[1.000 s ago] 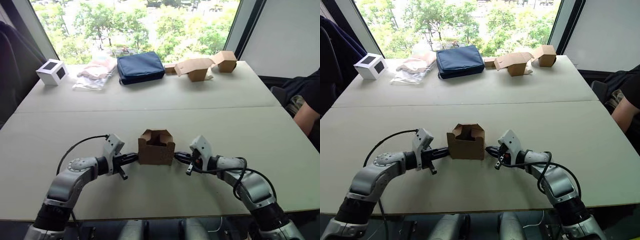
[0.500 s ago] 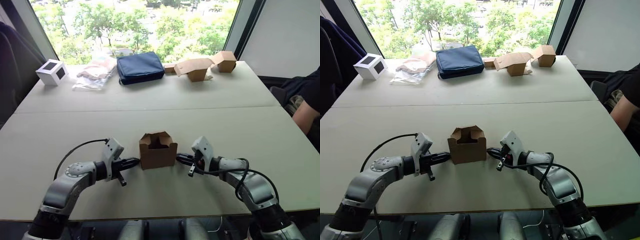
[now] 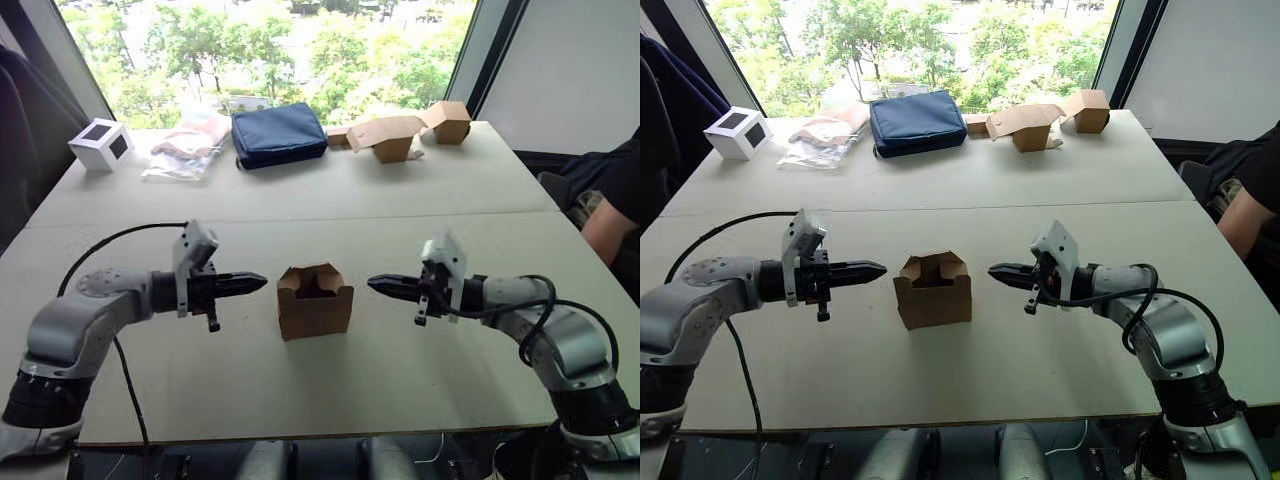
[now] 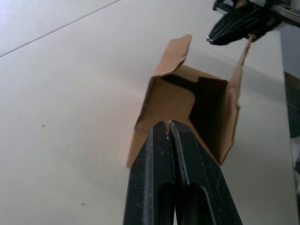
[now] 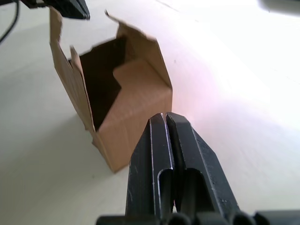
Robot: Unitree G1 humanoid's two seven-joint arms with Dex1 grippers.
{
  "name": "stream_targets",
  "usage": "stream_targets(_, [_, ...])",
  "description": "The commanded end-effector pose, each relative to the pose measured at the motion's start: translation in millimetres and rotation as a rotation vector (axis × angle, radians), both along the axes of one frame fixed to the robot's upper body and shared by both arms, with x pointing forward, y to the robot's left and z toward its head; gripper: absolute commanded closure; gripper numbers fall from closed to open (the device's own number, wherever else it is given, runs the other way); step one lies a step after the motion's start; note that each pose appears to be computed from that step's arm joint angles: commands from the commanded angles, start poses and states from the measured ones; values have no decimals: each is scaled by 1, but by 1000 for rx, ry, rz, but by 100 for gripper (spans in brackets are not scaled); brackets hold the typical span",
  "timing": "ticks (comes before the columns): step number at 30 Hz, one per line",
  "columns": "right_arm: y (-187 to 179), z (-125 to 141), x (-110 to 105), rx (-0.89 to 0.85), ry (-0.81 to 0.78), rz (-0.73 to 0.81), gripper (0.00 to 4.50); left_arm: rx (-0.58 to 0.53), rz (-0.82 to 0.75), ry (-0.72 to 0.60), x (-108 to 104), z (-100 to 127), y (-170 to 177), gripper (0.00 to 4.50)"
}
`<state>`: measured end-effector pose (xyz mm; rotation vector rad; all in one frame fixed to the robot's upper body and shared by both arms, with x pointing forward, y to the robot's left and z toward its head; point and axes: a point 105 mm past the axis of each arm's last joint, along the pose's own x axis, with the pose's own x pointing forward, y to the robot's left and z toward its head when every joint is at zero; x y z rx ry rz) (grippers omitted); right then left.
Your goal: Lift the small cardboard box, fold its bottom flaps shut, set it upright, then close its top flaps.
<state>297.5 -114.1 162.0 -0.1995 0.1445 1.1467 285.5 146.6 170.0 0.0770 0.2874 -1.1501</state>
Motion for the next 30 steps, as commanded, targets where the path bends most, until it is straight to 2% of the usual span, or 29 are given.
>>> stream_targets(1, [15,4,-2,7,-18,80,450,5,-33,-20,1,2,-8,446])
stream_targets(13, [49,-1,5,-5,-42,182,450,43,-57,-26,10,-19,-23,446])
stream_targets(24, [53,-17,14,-23,-3,161,450,39,-61,-45,11,-23,-30,446])
stream_targets(28, [53,-13,13,6,3,158,450,47,-54,-57,13,-22,-27,446])
stream_targets(30, [51,2,12,69,1,158,450,22,-47,-59,14,-16,-26,446])
